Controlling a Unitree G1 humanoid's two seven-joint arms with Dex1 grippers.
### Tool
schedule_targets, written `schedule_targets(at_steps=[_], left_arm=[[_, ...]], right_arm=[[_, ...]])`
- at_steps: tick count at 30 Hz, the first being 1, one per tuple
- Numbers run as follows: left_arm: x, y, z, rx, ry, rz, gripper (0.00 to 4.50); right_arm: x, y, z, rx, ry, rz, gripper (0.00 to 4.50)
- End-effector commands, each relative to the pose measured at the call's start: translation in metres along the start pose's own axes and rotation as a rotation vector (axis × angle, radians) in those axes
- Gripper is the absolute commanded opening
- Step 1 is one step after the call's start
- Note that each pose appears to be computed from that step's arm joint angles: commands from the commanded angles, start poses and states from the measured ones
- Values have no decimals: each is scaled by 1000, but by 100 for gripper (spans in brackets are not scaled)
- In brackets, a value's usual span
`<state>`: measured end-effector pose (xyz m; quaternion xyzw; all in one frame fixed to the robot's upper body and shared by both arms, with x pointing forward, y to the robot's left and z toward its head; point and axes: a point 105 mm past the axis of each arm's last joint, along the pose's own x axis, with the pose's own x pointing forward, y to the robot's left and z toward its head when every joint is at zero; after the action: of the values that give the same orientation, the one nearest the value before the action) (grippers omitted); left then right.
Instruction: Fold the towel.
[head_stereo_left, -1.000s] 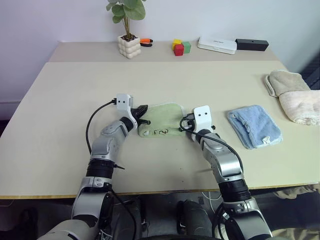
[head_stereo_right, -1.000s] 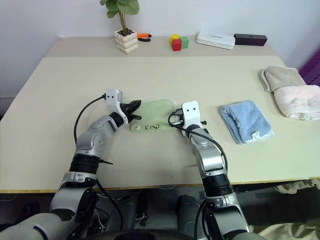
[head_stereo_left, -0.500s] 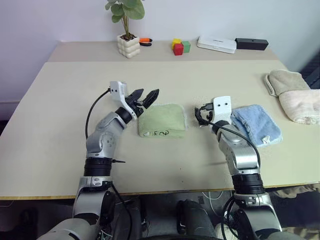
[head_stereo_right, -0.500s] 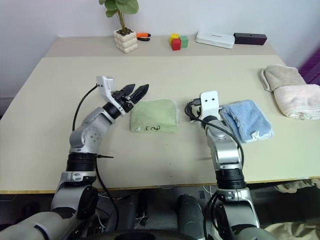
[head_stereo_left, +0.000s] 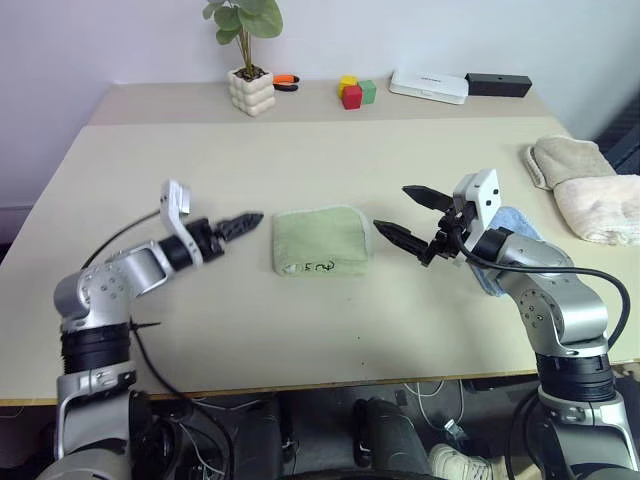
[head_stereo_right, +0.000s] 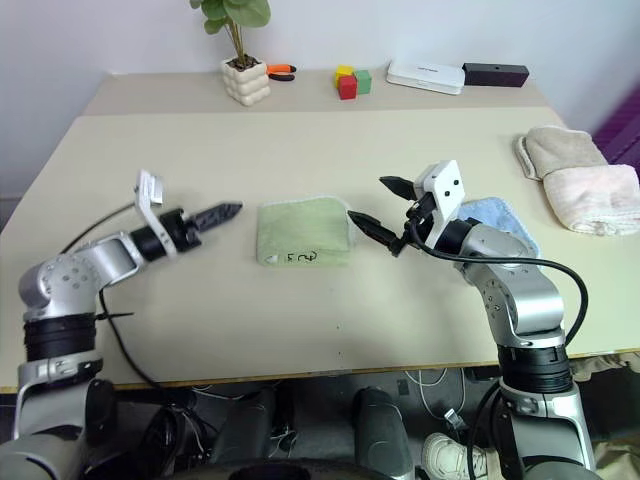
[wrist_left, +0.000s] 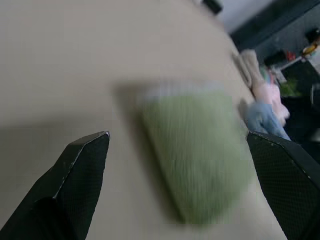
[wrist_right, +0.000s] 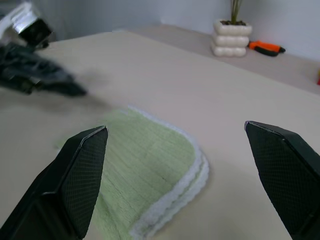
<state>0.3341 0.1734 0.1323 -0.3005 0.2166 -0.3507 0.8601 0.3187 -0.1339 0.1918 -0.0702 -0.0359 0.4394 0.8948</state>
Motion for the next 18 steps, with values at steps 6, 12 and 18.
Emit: schedule_targets(at_steps=[6, 12, 18], left_arm=[[6, -12, -30, -57, 84, -59, 448], [26, -12, -41, -44, 96, -73, 448], [54, -11, -57, -142, 87, -84, 448]], right_arm=[[-16, 19, 25, -104, -15, 141, 446], [-15, 19, 24, -106, -13, 139, 446], [-15, 16, 23, -117, -10, 111, 446]])
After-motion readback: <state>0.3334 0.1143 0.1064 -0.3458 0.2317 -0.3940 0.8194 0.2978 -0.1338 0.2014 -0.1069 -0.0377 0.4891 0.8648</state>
